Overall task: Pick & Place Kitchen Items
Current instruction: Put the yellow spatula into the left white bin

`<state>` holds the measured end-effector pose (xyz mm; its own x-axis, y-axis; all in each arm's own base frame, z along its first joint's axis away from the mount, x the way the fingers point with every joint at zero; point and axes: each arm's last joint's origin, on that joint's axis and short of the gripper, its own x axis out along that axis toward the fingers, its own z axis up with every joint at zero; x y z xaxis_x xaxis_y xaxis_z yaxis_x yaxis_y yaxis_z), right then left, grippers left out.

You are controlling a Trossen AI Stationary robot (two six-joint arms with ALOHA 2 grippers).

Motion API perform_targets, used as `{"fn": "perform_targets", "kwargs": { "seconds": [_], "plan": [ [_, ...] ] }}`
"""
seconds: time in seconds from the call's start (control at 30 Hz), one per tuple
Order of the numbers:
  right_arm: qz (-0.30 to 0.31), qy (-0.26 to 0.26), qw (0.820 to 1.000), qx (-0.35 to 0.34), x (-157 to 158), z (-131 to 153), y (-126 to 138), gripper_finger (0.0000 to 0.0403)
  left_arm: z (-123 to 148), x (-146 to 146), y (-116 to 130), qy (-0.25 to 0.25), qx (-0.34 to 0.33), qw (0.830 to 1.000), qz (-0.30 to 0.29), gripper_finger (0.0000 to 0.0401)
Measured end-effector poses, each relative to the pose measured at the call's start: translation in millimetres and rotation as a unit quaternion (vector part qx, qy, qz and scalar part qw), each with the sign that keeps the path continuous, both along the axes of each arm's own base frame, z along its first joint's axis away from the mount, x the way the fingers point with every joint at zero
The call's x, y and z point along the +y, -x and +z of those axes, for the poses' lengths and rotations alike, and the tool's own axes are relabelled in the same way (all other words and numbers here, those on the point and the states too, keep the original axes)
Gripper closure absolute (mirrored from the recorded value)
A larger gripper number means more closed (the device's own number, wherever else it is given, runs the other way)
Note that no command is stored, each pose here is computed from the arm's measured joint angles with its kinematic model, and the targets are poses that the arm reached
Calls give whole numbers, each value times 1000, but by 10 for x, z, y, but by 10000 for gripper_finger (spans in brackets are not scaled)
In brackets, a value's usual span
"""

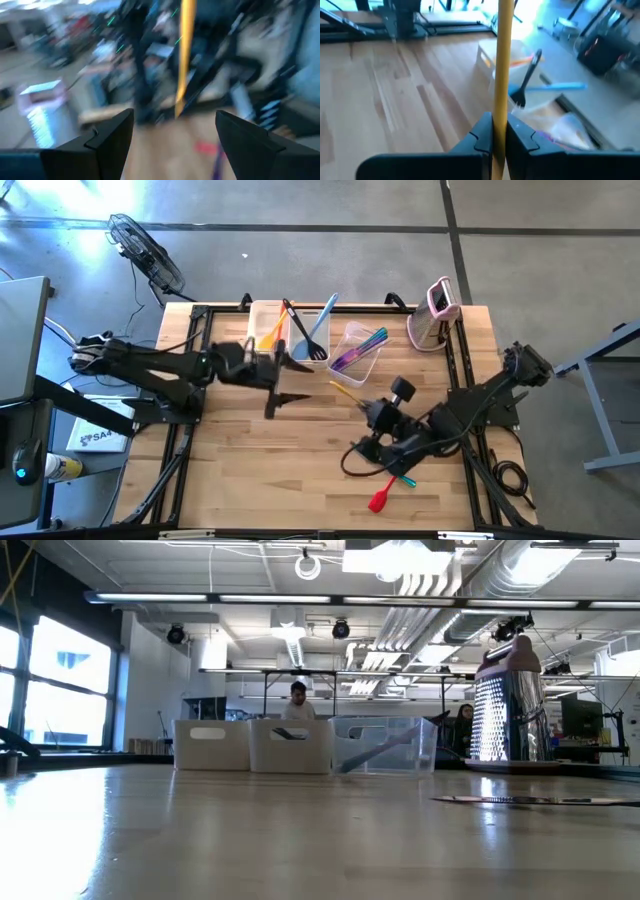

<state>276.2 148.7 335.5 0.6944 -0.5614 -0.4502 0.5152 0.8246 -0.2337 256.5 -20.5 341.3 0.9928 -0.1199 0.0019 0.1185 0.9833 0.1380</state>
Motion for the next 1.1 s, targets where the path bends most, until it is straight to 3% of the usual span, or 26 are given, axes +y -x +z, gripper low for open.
{"fn": "perform_targets", "kwargs": {
  "seconds": [0.13, 0.33, 0.47, 0.9, 1.1],
  "plan": [
    [17, 38, 999, -7, -3, 55, -73, 388, 120, 119, 2, 28, -59, 995, -69, 125],
    [54, 83, 995, -3, -82, 149, -239, 388, 75, 148, -90, 11, -68, 995, -66, 125],
    [94, 78, 993, 9, -196, 178, -352, 388, 33, 148, -170, -1, -78, 995, -67, 125],
    [114, 92, 988, 56, -609, 171, -523, 388, 68, 166, -195, -25, -114, 993, -34, 125],
    [134, 71, 986, 62, -726, 162, -566, 388, 79, 176, -196, -30, -120, 992, -14, 125]
  ]
}}
